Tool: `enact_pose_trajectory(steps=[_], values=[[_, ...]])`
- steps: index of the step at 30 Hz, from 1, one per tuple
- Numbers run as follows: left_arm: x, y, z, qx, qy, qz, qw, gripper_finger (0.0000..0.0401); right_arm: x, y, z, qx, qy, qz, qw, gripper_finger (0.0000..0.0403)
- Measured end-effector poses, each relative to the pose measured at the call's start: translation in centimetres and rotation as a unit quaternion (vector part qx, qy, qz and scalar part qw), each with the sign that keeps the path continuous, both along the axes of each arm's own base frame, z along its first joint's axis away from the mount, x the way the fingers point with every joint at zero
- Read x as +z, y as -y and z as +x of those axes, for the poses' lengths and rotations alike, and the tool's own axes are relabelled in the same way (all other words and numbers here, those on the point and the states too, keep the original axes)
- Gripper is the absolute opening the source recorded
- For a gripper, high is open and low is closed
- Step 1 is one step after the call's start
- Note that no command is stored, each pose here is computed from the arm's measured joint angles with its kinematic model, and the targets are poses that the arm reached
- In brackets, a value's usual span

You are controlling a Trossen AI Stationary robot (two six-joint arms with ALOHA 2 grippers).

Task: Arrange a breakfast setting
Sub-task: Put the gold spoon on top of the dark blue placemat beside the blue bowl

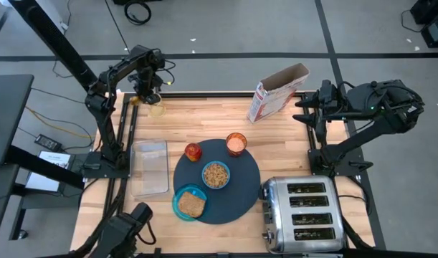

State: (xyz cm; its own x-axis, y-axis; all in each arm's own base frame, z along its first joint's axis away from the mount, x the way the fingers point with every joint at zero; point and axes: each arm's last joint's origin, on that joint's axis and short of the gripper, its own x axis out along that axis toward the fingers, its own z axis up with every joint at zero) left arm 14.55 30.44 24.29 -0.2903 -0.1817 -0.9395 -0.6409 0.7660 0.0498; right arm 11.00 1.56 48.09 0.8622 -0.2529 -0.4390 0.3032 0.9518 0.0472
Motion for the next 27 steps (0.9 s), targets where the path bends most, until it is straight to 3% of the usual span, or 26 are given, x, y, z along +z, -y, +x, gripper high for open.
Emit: enact_pose_trajectory(steps=[6,18,27], values=[[0.0,0.0,0.0,0.012,-0.002,0.004,1.0,0.006,0.0,0.0,0.0,0.0,0.0,0.0,1.0,0.021],[0.0,0.0,0.0,0.008,-0.001,0.002,1.0,0.0114,0.0,0.0,0.0,0.001,0.0,-0.001,1.0,0.021],[-1.4,0.6,-0.4,0.008,-0.018,-0.025,0.999,0.0097,0.0,0.0,0.0,0.001,-0.001,-0.001,1.0,0.021]])
